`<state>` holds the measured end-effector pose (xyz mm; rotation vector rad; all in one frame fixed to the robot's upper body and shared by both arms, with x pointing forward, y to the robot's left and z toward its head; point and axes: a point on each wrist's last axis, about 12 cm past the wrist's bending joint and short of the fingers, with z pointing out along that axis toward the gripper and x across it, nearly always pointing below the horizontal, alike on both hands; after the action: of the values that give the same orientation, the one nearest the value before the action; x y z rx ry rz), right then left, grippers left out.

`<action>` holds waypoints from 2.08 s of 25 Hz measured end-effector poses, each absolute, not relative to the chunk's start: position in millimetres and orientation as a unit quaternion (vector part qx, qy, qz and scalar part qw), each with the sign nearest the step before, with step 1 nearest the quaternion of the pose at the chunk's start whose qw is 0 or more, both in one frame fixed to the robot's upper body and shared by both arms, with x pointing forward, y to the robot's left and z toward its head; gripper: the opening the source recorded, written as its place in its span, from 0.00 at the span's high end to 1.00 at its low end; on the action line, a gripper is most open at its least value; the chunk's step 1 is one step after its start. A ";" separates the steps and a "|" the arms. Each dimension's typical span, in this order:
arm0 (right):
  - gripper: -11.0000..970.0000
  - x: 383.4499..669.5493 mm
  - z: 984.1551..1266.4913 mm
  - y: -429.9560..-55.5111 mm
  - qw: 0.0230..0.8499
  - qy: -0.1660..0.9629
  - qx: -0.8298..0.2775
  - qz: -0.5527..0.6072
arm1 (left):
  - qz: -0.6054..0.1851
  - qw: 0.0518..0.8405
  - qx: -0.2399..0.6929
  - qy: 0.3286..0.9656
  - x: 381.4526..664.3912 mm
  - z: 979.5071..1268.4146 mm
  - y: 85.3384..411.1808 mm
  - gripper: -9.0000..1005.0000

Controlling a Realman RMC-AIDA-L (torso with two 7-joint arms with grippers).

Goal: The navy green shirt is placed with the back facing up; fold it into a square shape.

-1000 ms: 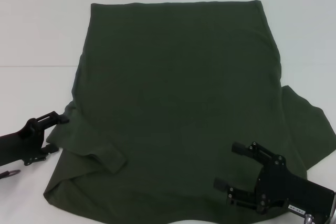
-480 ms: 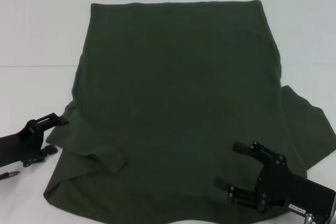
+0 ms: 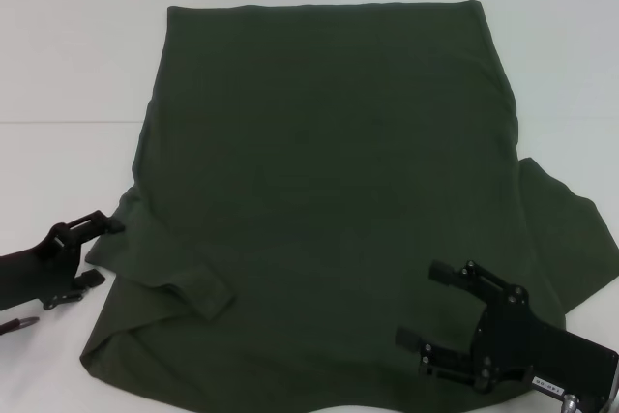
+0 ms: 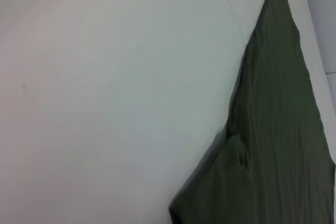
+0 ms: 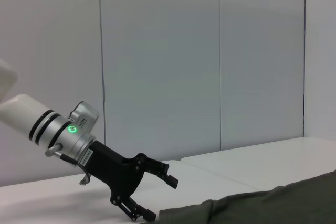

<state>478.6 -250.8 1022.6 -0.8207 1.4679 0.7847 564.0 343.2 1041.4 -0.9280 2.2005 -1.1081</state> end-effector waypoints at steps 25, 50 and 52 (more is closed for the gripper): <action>0.04 477.5 1022.1 -251.3 0.599 0.634 -0.353 0.339 | -0.404 0.262 -0.334 0.810 577.0 1045.3 331.8 0.11; 0.04 476.3 1022.6 -250.9 0.601 0.631 -0.352 0.342 | -0.405 0.269 -0.325 0.811 578.0 1044.7 328.0 0.67; 0.04 476.0 1022.6 -250.5 0.600 0.631 -0.352 0.343 | -0.405 0.270 -0.323 0.812 578.5 1044.8 327.2 0.77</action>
<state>476.0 -250.5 1022.6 -0.8148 1.4621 0.7959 578.5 327.2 1044.8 -0.8705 2.1876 -1.0916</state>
